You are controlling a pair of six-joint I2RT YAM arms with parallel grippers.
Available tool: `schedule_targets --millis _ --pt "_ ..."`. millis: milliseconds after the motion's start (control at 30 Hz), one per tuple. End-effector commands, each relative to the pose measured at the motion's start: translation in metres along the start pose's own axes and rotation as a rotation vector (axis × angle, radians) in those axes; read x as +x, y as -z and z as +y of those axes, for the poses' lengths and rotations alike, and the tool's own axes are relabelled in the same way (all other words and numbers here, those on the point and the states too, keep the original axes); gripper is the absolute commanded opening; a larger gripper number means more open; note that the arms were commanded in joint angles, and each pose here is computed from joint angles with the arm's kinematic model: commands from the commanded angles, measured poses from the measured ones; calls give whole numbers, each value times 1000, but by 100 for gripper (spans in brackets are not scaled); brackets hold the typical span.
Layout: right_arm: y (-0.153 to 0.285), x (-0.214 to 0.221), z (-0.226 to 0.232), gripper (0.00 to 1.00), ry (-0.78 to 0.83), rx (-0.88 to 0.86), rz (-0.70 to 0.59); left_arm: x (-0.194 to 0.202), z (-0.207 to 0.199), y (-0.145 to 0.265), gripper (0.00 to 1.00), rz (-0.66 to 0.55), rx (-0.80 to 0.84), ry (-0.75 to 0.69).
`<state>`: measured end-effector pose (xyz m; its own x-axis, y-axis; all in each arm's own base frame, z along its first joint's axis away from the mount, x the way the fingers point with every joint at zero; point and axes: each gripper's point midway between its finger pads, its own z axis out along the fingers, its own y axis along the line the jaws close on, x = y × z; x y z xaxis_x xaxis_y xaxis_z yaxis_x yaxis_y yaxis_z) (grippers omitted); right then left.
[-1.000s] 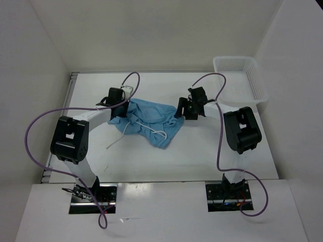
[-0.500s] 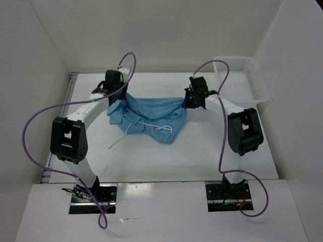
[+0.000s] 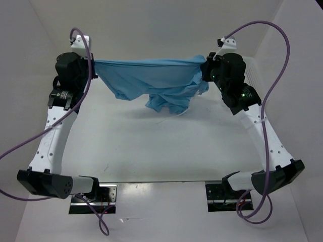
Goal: Fold and stack the shorts
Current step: Flatten the shorts out
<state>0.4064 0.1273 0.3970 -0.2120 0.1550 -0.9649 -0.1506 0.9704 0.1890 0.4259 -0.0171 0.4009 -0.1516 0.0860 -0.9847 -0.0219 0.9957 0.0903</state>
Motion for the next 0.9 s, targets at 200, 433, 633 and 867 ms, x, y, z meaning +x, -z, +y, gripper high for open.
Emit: schedule_targets --millis 200,433,633,867 --pt "97 -66 28 0 50 24 -161 -77 43 93 0 -212 -93 30" --pt "144 -96 39 0 -67 -26 -213 -102 41 120 0 -263 -43 26" --pt "92 -42 55 0 -1 -22 -82 -17 22 54 0 -37 11 9" --pt "-24 50 32 0 9 3 177 77 5 -22 0 195 53 -2"
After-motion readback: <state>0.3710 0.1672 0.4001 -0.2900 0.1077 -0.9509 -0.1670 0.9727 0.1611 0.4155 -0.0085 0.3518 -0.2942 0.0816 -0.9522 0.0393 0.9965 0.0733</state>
